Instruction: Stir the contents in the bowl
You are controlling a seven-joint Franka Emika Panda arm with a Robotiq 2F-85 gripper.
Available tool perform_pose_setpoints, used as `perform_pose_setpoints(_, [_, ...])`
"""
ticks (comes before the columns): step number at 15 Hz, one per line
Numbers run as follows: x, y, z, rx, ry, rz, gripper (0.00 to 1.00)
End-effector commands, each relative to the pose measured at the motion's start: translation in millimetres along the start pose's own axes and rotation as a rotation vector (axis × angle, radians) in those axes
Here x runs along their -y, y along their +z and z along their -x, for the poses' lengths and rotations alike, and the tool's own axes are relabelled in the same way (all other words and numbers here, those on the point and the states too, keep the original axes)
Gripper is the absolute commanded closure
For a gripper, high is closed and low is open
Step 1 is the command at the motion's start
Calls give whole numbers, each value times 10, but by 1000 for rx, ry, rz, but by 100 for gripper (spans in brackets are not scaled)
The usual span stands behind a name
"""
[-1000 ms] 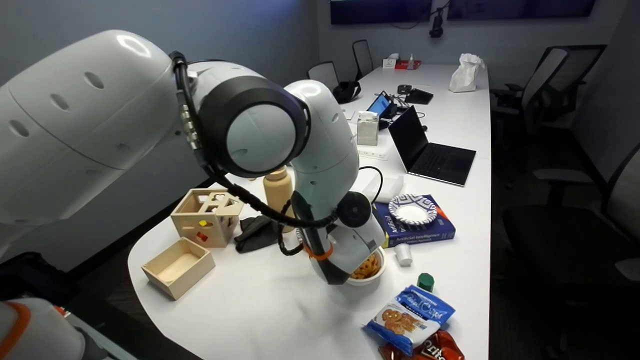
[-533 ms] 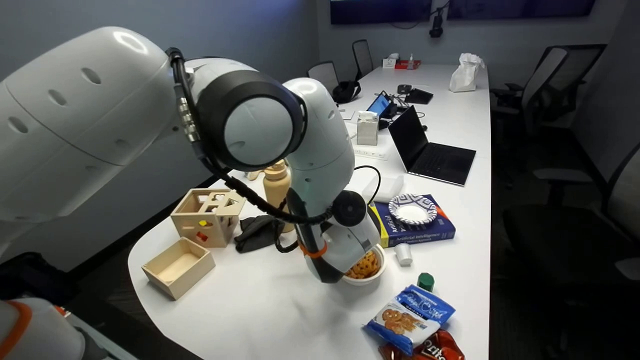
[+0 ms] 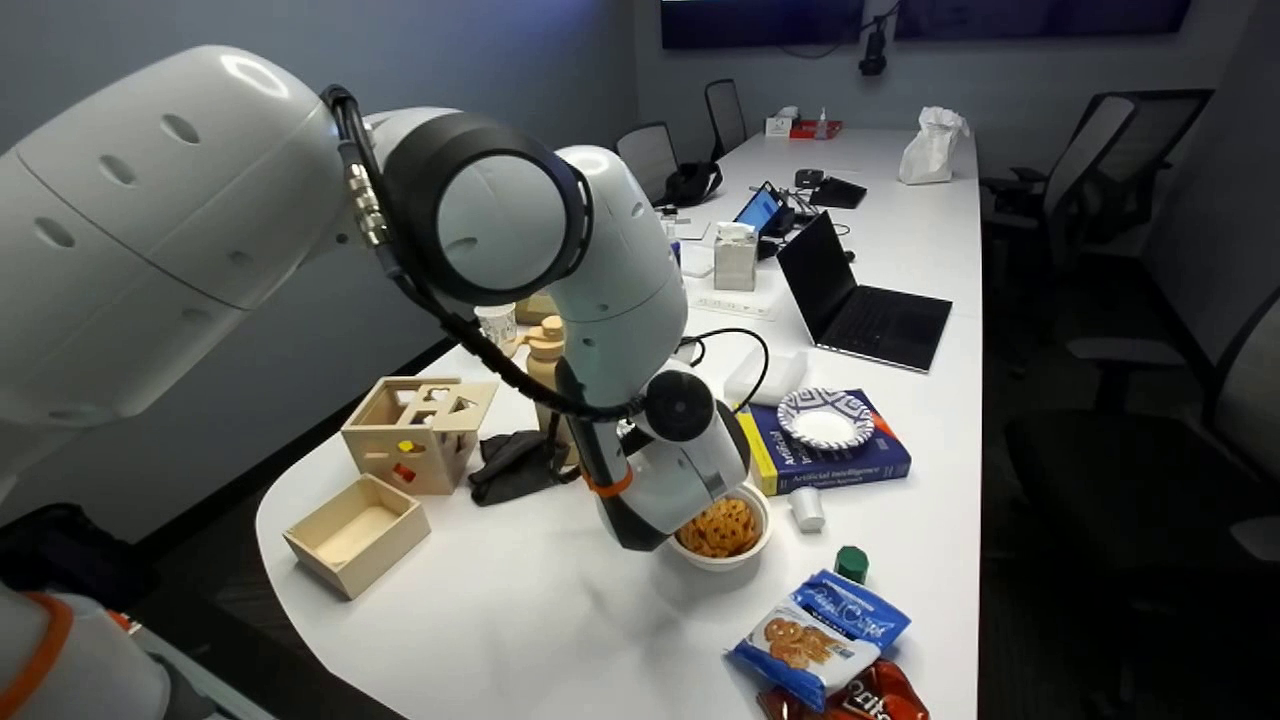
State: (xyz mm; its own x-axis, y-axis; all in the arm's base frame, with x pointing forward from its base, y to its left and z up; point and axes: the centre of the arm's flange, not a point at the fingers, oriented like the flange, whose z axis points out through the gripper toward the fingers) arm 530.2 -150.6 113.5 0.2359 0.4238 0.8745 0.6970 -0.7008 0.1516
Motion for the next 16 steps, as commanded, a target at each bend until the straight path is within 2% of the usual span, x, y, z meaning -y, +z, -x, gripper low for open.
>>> perform_pose_setpoints(1, [9,-7,-124,13,-8,60,99])
perform_pose_setpoints(6, [-74,-31,-115,46,16,118,99])
perform_pose_setpoints(12, [-87,-240,-41,91,53,194,99])
perform_pose_setpoints(16, [-106,-302,-61,96,58,209,99])
